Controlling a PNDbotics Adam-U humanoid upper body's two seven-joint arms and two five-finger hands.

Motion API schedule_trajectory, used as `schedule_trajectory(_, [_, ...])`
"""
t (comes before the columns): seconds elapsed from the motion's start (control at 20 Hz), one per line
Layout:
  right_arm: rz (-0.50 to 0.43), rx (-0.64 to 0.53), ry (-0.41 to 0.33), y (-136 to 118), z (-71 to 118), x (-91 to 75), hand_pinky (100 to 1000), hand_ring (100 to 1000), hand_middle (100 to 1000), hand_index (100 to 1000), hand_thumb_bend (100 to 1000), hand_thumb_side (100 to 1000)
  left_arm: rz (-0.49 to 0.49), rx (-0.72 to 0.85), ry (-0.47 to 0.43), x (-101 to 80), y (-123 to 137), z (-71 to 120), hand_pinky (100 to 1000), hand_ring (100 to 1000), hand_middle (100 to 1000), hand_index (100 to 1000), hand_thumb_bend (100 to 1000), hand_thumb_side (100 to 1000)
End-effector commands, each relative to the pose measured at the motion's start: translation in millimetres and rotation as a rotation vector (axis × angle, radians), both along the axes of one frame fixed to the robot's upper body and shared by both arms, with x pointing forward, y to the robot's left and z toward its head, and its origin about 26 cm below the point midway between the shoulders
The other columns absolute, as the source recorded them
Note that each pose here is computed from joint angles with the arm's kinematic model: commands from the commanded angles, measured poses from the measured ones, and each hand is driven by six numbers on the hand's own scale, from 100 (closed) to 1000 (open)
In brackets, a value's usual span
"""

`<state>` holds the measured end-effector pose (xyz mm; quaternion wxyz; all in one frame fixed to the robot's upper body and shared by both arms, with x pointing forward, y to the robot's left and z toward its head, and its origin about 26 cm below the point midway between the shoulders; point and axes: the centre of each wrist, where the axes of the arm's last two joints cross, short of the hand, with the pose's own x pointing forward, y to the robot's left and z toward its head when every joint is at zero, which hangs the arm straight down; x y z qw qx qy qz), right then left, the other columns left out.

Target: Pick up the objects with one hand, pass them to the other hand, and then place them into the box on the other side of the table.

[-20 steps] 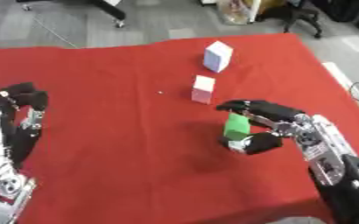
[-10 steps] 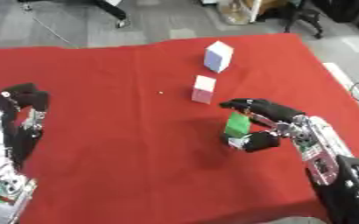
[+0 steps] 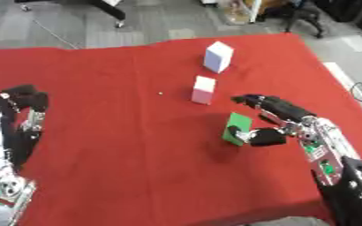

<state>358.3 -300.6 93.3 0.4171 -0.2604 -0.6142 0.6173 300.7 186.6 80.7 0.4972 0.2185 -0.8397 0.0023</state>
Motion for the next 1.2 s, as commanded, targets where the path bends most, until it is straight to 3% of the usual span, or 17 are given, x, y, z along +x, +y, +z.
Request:
schedule_trajectory(0.05, [-0.028,-0.020,-0.026,-7.8,9.1,0.6,901,890,881,1000,252,781,-0.006,0.003,-0.016,-0.2,-0.8,4.6,739,591,589,678,672,739])
schedule_trajectory(1.2, [-0.016,-0.117,0.047,-10.9,14.3,-4.5,905,884,825,997,243,754,-0.012,0.008,-0.014,-0.6,-0.7,4.0,741,592,590,678,668,740])
